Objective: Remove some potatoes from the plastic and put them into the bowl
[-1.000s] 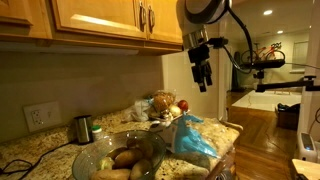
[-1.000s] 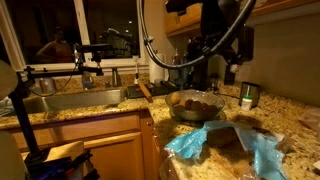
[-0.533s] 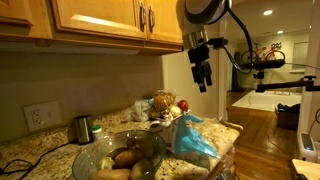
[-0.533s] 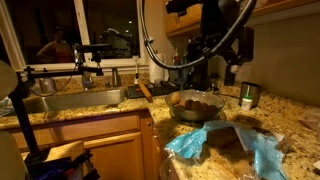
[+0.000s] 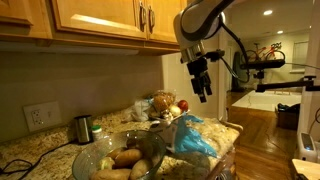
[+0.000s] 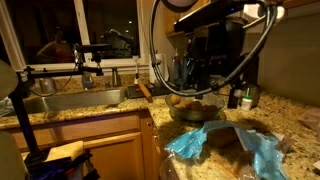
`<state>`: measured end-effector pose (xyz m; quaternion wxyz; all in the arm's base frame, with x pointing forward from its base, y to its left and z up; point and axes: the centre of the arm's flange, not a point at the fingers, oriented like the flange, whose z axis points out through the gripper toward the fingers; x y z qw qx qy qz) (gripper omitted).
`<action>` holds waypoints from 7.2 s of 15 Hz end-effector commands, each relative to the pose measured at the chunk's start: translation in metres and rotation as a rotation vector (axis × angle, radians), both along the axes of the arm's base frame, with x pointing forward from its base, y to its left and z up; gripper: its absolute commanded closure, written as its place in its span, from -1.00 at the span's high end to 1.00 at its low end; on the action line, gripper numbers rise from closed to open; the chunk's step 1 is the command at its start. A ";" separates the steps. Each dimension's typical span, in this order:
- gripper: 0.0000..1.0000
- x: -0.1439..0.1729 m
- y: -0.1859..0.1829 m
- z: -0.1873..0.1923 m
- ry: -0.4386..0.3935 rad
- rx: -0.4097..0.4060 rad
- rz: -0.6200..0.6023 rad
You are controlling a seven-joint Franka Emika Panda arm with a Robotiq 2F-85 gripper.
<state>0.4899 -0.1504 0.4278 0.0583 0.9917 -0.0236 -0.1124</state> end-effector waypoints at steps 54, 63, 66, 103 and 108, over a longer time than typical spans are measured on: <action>1.00 0.093 0.041 -0.182 -0.298 0.045 0.318; 1.00 0.122 0.042 -0.178 -0.348 0.063 0.323; 1.00 0.129 0.044 -0.171 -0.375 0.059 0.329; -0.21 0.055 0.016 -0.168 -0.225 0.158 0.309; 1.00 0.069 0.018 -0.148 -0.300 0.130 0.343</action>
